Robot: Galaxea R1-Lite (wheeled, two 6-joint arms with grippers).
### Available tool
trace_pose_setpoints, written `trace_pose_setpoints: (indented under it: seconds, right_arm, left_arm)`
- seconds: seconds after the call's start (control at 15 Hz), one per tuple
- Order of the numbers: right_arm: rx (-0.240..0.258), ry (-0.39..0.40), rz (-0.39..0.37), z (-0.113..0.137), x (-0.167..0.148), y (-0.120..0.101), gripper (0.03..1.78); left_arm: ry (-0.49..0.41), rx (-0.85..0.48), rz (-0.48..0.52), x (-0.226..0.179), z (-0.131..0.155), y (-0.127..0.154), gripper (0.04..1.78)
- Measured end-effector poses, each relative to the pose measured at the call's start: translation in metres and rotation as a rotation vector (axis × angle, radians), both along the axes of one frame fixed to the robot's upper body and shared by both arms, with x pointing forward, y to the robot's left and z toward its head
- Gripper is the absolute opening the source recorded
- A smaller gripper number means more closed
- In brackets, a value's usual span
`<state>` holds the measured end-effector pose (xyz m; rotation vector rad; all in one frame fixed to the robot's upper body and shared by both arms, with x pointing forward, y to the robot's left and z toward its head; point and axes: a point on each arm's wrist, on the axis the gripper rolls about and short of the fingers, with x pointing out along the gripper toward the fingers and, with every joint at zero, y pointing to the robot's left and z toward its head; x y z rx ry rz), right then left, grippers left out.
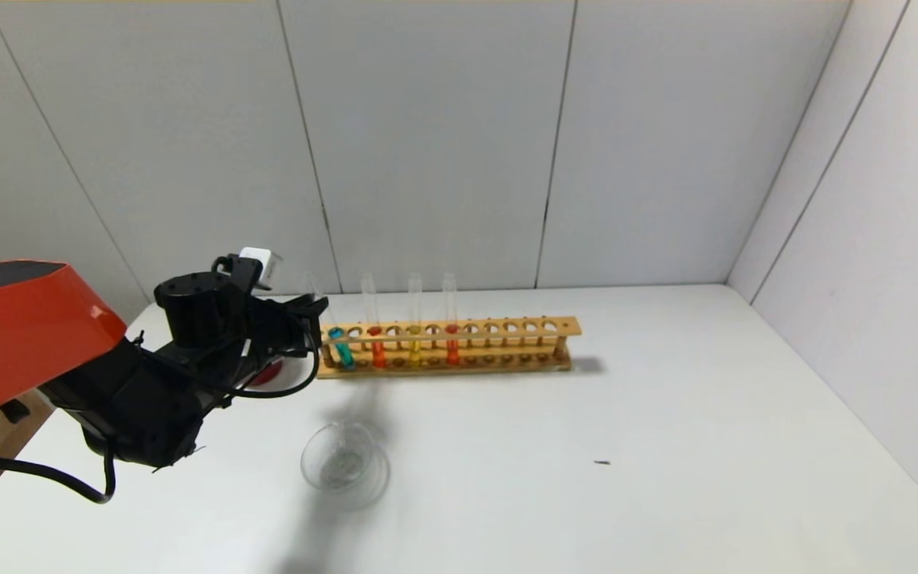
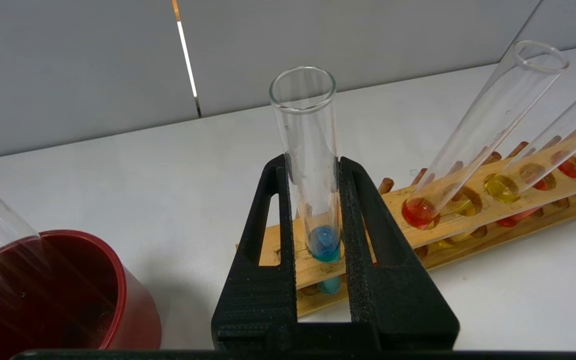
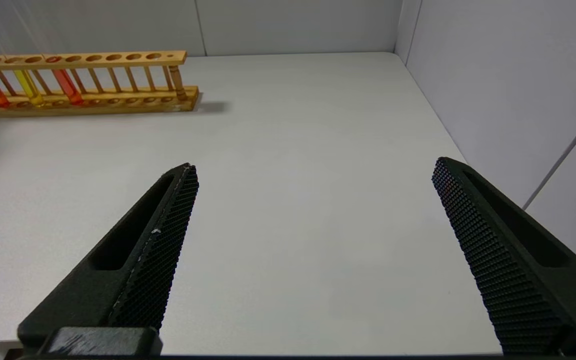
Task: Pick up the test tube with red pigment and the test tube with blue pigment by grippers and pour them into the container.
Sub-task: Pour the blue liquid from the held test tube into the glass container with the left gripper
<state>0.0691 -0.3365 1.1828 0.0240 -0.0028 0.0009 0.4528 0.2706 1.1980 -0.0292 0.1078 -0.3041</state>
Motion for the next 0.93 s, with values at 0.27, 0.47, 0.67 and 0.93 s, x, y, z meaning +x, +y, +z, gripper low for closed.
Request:
trace_pose_setpoints:
  seconds: [0.27, 0.47, 0.67, 0.93]
  right_arm:
    - [0.000, 0.000, 0.000, 0.000, 0.000, 0.000, 1.71]
    - [0.000, 0.000, 0.000, 0.000, 0.000, 0.000, 1.71]
    - [0.000, 0.000, 0.000, 0.000, 0.000, 0.000, 1.71]
    - [0.000, 0.000, 0.000, 0.000, 0.000, 0.000, 1.71]
  left_arm:
    - [-0.025, 0.052, -0.013, 0.001, 0.003, -0.001, 0.32]
    - [-0.015, 0.076, -0.025, 0.003, 0.004, -0.004, 0.32]
    - [-0.002, 0.083, -0.035, 0.005, 0.008, -0.010, 0.32]
    - [0.006, 0.084, -0.054, 0.003, 0.019, -0.018, 0.32]
